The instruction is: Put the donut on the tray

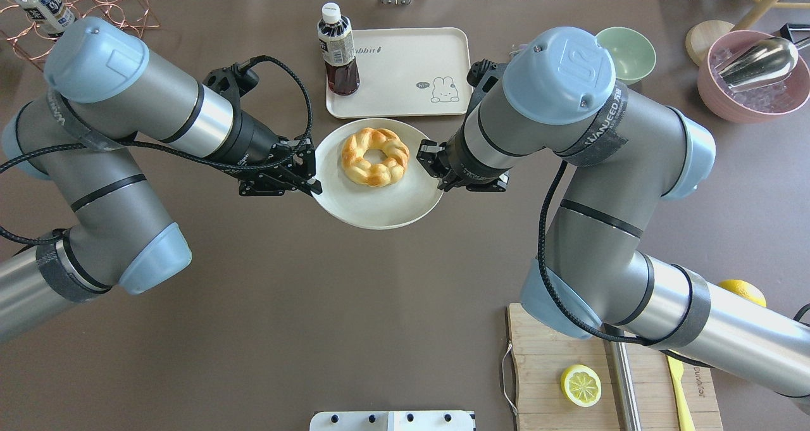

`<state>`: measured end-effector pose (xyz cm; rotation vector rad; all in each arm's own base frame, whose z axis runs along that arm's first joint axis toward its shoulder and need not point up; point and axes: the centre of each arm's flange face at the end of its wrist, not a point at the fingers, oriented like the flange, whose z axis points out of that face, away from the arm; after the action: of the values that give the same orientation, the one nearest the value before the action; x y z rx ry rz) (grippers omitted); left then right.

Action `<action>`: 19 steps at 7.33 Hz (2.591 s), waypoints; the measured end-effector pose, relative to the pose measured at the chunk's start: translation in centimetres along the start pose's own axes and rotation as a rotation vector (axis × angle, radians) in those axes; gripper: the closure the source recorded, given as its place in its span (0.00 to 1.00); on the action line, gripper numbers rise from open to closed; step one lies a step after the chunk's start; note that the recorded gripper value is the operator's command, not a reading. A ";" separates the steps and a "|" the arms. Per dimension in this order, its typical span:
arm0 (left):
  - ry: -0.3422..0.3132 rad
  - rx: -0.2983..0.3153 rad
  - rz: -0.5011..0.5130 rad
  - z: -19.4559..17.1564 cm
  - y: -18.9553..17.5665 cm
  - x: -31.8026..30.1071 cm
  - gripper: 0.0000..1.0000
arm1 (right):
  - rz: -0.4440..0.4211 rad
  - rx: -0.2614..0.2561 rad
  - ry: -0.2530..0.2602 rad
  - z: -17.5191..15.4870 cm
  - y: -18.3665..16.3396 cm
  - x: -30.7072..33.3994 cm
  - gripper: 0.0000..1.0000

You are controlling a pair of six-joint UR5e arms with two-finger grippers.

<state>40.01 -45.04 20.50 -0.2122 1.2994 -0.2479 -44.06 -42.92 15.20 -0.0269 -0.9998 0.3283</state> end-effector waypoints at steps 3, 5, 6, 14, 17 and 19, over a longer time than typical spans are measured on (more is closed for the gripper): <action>-0.006 0.006 -0.003 0.3 0.0 -0.2 0.03 | 0.001 0.003 -0.007 -0.4 -0.2 -0.3 1.00; -0.009 0.021 -0.016 -0.4 -1.0 -0.7 0.03 | 0.007 0.010 -0.004 -0.5 -0.7 0.0 1.00; -0.006 0.031 -0.024 -1.5 -1.8 -0.9 0.03 | 0.015 0.019 0.001 -0.5 -1.5 0.2 1.00; -0.007 0.041 -0.104 -13.2 -0.5 -12.3 0.03 | 0.304 0.091 0.139 9.7 -21.6 -1.1 1.00; -0.024 0.050 -0.099 -13.8 -0.4 -14.6 0.03 | 0.392 0.138 0.122 13.7 -23.6 -1.2 1.00; -0.041 0.062 -0.075 -14.4 -0.7 -16.4 0.03 | 0.422 0.173 0.129 15.1 -23.9 -2.0 1.00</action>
<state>22.00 -41.04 32.16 -0.2124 1.2426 -0.3451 -51.37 -68.16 25.94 -0.1017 -0.8300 0.7883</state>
